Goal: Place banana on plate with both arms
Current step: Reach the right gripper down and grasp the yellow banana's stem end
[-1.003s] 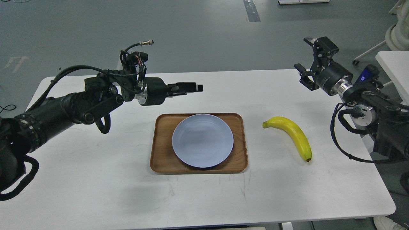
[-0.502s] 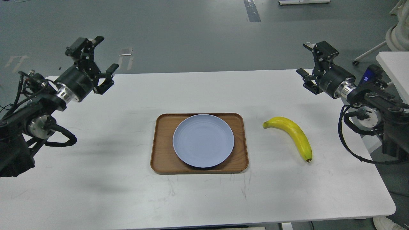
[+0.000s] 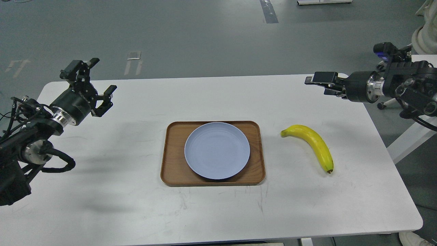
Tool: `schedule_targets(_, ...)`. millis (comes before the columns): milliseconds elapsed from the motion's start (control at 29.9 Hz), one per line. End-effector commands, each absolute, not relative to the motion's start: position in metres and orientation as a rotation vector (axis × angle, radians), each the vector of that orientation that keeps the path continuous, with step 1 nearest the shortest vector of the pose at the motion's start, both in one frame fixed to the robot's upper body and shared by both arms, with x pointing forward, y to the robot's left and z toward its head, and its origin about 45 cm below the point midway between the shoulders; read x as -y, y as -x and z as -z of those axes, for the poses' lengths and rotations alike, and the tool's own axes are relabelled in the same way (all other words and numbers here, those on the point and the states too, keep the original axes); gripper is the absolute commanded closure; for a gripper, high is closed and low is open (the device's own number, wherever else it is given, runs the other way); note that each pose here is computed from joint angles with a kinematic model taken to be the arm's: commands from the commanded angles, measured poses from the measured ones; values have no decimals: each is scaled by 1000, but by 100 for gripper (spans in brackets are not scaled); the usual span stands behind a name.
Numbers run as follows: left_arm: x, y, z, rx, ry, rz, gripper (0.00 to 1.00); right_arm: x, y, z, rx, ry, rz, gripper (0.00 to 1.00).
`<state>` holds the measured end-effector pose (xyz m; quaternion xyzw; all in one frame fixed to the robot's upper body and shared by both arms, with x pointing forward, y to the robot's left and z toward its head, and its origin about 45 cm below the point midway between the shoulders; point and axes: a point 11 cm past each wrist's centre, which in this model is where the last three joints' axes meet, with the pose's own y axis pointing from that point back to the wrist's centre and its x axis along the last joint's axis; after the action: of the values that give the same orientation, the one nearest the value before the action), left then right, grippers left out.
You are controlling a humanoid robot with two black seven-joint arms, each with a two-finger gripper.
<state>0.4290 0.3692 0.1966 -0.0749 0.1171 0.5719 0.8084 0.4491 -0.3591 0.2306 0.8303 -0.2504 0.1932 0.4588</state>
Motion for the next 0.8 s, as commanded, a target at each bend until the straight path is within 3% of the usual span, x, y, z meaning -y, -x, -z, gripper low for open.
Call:
schedule_targets(0, -371, -429, -198, -247, 160, -1225, 2, 367, -439, -218, 418, -1907, -545, 0)
schedule_targets(769, -376, -428, -199, -240, 151, -1232, 2, 339, -417, -152, -14, -1698, -567, 1)
